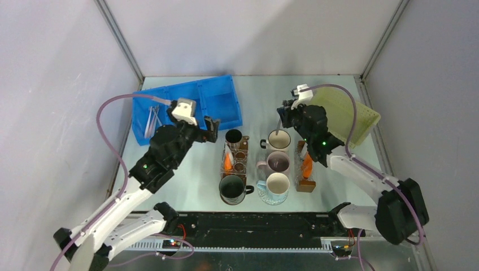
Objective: Prepare toiletry sets of a toothbrush and toothpaste on the tray
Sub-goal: Place the toothbrush in the cup.
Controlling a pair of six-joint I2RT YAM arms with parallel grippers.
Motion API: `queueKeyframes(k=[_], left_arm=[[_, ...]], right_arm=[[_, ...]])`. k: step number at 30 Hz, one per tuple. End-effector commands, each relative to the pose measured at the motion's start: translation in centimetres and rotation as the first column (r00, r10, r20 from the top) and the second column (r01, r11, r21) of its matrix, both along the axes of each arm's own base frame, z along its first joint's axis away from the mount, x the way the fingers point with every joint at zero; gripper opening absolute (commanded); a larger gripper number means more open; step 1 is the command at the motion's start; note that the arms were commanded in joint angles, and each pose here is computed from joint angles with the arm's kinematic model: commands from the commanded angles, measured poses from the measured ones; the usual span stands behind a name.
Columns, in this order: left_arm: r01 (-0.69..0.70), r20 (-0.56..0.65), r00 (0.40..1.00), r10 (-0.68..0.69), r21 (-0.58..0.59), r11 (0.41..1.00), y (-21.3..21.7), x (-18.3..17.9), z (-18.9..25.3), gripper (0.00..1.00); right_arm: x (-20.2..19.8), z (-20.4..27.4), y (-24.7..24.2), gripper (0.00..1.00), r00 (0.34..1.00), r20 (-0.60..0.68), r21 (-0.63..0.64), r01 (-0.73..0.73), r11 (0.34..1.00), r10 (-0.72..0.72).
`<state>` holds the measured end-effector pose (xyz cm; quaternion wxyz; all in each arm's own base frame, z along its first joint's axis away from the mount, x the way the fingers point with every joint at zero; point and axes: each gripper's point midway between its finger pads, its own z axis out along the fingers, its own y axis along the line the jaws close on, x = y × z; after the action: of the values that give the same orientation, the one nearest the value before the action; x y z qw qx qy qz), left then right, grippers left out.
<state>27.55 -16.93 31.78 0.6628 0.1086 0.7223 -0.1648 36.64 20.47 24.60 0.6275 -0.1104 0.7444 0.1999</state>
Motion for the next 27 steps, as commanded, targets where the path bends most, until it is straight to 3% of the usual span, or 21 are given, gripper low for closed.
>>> queueKeyframes(k=[1,15,20,27], left_arm=[[-0.165,-0.109,0.980,0.164,0.002,0.986,4.6,-0.1,-2.7,1.00],[-0.333,-0.195,0.922,0.334,0.042,0.942,10.0,0.3,-5.1,1.00],[-0.362,-0.233,0.903,0.362,0.043,0.931,10.9,0.7,-5.9,1.00],[-0.390,-0.265,0.883,0.388,0.048,0.920,11.8,1.3,-6.6,1.00]], right_arm=[[1.7,-2.1,-0.3,0.00,0.997,-0.046,0.015,0.066,0.998,-0.065],[0.8,-10.0,0.0,0.05,0.952,-0.295,-0.049,0.067,0.997,-0.079],[0.4,-10.8,-0.3,0.18,0.942,-0.323,-0.065,0.075,0.995,-0.092],[0.3,-10.4,-0.6,0.29,0.942,-0.320,-0.065,0.082,0.994,-0.099]])
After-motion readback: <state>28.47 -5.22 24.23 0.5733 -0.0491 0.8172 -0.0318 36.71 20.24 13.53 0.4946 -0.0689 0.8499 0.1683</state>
